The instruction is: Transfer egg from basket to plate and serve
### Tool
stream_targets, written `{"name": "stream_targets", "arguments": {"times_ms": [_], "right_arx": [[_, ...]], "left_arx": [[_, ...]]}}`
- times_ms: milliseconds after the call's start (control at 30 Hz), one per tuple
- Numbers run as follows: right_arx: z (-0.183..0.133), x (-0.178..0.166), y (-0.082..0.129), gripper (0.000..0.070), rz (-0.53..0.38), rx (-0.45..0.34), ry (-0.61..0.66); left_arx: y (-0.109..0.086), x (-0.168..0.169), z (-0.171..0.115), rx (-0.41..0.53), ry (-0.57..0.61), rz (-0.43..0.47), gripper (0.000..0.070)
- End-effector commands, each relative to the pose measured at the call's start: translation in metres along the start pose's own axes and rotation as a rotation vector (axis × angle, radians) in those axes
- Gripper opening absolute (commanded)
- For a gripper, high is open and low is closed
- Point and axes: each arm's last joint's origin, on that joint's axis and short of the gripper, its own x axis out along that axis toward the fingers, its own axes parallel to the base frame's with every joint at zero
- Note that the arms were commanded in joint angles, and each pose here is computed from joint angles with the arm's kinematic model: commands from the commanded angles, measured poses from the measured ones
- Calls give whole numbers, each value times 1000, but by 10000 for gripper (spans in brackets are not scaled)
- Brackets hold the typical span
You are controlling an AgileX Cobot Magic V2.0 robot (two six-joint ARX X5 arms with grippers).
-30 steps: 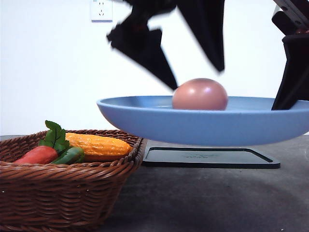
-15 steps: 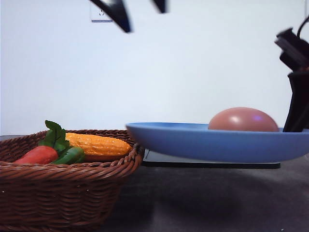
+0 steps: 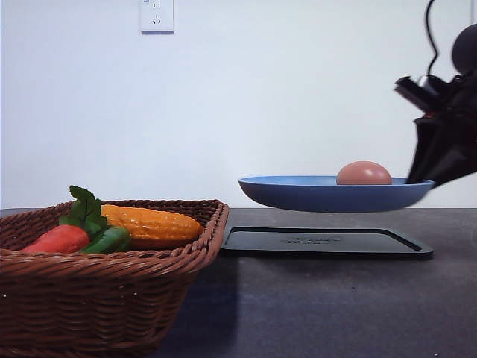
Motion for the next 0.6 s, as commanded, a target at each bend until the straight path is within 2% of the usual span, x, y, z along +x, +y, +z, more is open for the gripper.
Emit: {"name": "stream_targets", "arguments": {"times_ms": [0,267,567], "right_arx": [[19,4,0,0,-4,-19,-16],[71,35,-12,0,-16,-10,-13],[90,63,-28,0,-25,18,28]], "left_arx": [[2,-9,2,2,-34,3,426],[10,-27,-5,-28,-84,48,426],[13,-26,-5,-42,-77,76,426]]}}
